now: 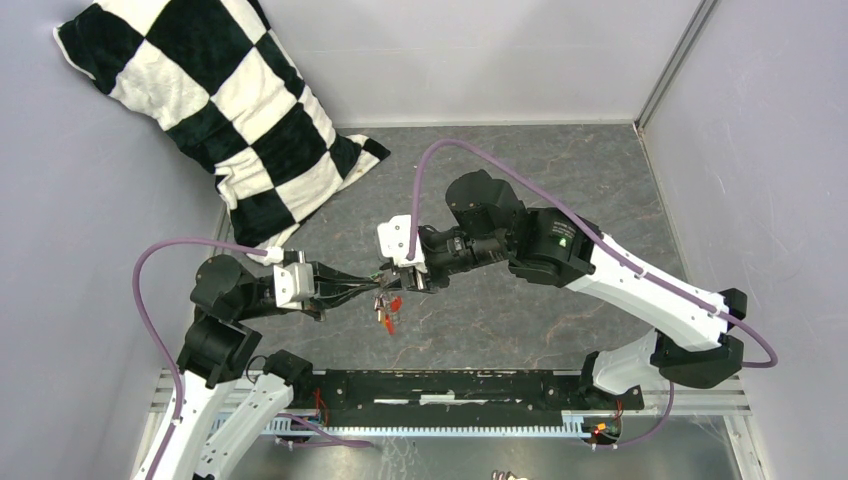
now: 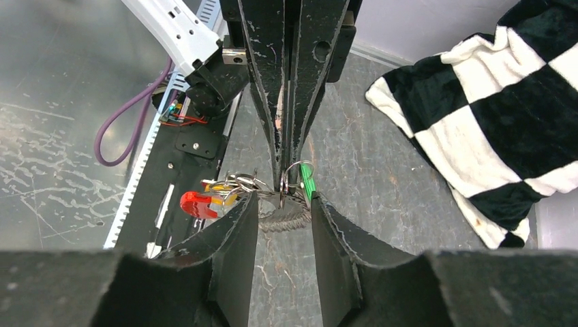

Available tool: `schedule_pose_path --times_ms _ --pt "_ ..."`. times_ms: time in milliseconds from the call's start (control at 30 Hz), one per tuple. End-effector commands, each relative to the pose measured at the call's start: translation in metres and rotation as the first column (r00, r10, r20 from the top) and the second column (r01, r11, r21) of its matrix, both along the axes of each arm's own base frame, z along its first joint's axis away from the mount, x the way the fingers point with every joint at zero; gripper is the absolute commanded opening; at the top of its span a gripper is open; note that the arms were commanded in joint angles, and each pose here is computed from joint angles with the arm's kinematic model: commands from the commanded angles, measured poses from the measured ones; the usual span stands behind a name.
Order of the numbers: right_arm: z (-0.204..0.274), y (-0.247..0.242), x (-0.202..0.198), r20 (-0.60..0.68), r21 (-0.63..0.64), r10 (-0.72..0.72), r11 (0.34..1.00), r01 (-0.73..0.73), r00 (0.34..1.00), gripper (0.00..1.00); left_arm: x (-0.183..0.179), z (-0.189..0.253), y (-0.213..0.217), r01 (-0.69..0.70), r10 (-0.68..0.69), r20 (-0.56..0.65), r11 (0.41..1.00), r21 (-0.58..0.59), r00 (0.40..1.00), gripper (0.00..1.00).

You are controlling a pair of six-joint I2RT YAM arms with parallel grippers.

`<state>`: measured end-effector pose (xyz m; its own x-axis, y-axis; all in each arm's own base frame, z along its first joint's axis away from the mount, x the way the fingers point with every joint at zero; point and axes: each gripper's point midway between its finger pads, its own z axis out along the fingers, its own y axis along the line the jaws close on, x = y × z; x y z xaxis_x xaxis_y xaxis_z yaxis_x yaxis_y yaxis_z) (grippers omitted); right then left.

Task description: Put the keys on the keyring

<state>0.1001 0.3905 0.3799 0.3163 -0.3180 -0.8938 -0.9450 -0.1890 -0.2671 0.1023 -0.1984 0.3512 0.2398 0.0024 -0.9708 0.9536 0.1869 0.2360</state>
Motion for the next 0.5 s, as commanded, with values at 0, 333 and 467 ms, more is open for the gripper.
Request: schedule_pose_path --times_ms 0,333,467 --pt "0.0142 0.0098 0.0002 0.031 0.070 0.018 0.997 -0.020 0.999 0.40 -0.0076 0.0175 0.0003 0.019 -0.018 0.036 0.999 -0.036 0.999 0.02" --pt "0.0112 0.0121 -0.0025 0.018 0.077 0.034 0.996 -0.035 0.999 0.34 -0.0072 0.0177 0.0009 0.016 -0.015 0.052 0.999 -0.029 0.999 0.02" --pt "0.0060 0.0121 -0.0033 0.011 0.060 0.038 0.997 -0.039 0.999 0.34 -0.0063 0.0179 0.0012 0.012 -0.010 0.055 1.000 -0.029 0.998 0.02"
